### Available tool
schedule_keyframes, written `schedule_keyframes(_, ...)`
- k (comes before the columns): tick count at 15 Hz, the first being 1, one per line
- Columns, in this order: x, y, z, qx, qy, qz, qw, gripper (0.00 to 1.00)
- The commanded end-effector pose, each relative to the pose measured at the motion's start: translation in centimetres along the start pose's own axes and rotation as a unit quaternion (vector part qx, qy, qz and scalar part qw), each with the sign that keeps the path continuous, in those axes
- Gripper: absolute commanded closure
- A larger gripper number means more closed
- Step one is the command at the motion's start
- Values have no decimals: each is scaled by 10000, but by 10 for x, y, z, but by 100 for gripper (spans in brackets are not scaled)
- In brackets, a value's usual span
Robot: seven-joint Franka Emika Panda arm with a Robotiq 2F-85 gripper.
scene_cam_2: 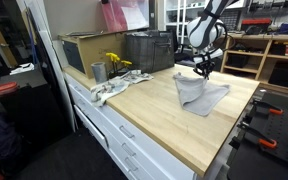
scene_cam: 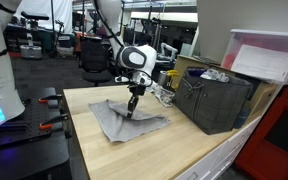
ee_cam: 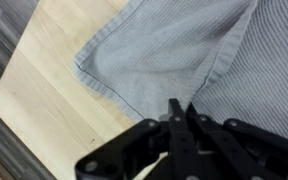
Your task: Fold the grey towel three times
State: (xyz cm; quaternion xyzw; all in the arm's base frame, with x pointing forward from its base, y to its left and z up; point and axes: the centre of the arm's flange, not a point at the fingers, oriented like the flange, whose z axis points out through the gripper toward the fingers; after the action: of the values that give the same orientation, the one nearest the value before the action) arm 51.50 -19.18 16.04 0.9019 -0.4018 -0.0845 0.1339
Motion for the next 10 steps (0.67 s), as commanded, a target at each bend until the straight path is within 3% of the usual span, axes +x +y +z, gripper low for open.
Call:
schedule_keyframes(1,-10,30,5,-70,142,57,9999,99)
schedule_keyframes(6,-8,55,7,-262,249,40,9993,99)
schedule_keyframes(10,-18,71,6,-276,94,99,9995,99)
